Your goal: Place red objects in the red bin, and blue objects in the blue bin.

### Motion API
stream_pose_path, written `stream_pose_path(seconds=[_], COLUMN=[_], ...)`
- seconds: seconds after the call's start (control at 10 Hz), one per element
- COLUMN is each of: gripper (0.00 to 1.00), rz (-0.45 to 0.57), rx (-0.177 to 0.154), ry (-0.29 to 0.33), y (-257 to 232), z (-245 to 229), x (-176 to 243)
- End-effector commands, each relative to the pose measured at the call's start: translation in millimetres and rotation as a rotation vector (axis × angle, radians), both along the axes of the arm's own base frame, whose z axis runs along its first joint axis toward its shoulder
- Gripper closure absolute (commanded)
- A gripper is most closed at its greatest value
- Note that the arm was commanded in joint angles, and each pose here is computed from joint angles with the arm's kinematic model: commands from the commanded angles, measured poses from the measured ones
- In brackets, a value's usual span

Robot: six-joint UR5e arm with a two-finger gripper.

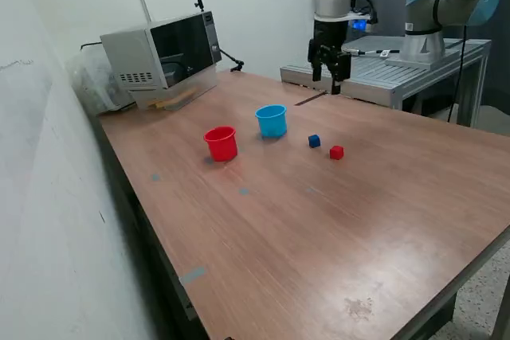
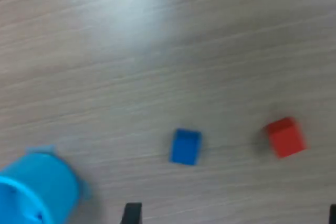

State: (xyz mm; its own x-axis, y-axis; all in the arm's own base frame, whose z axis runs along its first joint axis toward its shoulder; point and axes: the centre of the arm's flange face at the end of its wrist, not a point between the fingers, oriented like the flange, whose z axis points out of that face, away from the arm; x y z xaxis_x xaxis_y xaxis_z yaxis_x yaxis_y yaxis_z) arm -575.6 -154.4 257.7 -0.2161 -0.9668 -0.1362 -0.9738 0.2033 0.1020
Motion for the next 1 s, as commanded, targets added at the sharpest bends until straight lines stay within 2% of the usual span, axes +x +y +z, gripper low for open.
stream_pose_path(seconds=[0.0,0.1,0.3,0.4,0.5,0.7,0.9], gripper=[0.00,0.00,0.00,0.00,0.00,0.00,0.00], rz=[0.239,0.322,0.414,0.528,0.551,0.585,0.598], rx=[-0.057,-0.116,-0.124,-0.133,-0.144,-0.162,-0.165], ry=[-0.030,-0.044,-0.071,-0.084,-0.077,-0.122,-0.127], y=[-46,-54,-60,-74,-76,-78,-81], z=[-3,-6,-17,-28,-28,-54,-66], x=[20,24,25,27,24,22,9])
